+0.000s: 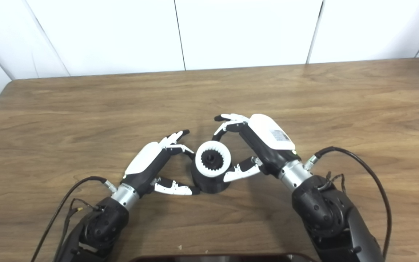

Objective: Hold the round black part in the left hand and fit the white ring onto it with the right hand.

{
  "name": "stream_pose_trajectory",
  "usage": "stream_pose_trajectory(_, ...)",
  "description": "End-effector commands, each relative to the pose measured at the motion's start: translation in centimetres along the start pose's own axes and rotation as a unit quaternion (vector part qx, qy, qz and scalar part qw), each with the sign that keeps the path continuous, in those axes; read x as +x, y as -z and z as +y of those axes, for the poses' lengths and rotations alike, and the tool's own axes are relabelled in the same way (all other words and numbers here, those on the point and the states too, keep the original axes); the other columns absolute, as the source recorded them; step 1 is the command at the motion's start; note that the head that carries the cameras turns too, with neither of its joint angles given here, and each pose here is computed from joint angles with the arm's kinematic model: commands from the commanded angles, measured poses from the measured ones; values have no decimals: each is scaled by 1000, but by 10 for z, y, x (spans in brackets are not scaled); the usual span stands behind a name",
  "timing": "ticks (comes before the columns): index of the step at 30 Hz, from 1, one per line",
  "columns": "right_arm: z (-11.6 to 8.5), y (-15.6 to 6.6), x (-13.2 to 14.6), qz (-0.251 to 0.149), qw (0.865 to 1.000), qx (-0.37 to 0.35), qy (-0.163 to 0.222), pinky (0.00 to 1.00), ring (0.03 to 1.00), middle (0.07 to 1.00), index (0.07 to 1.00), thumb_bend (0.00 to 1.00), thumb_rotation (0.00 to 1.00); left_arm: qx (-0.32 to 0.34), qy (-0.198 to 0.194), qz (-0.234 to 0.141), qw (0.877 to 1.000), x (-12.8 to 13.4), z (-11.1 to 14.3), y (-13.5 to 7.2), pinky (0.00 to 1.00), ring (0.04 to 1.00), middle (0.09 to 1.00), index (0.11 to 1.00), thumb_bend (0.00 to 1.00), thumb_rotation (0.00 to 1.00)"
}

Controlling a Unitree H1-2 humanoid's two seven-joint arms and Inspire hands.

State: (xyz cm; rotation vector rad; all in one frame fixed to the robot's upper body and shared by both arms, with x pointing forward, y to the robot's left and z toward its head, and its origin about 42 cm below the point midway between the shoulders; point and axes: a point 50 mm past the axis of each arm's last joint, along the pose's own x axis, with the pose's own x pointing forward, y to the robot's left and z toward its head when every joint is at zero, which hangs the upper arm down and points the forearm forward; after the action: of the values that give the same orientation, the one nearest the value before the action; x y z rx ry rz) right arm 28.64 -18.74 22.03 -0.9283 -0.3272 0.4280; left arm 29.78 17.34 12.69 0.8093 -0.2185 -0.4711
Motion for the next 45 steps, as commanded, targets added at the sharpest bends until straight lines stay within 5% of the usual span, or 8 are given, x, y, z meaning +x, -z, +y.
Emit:
stream_pose_trajectory(1,-9,-9,6,-33,999,-14,18,839,889,863,492,519,156,15,-23,-35,999,9,17,-12,1000,1000,1000,603,944,327)
stream_pose_trajectory(35,5,-16,27,-19,999,-30,-7,870,896,881,497,518,163,7,-17,-27,999,8,16,-16,1000,1000,1000,607,940,311)
stream_pose_trajectory(38,1,-18,26,-8,998,-46,-32,883,926,918,697,764,323,8,-17,-27,999,8,17,-16,1000,1000,1000,607,939,313)
stream_pose_trajectory(45,-3,-18,23,12,995,-59,-73,904,970,981,884,956,389,13,-19,-28,999,8,19,-15,1000,1000,1000,608,942,326)
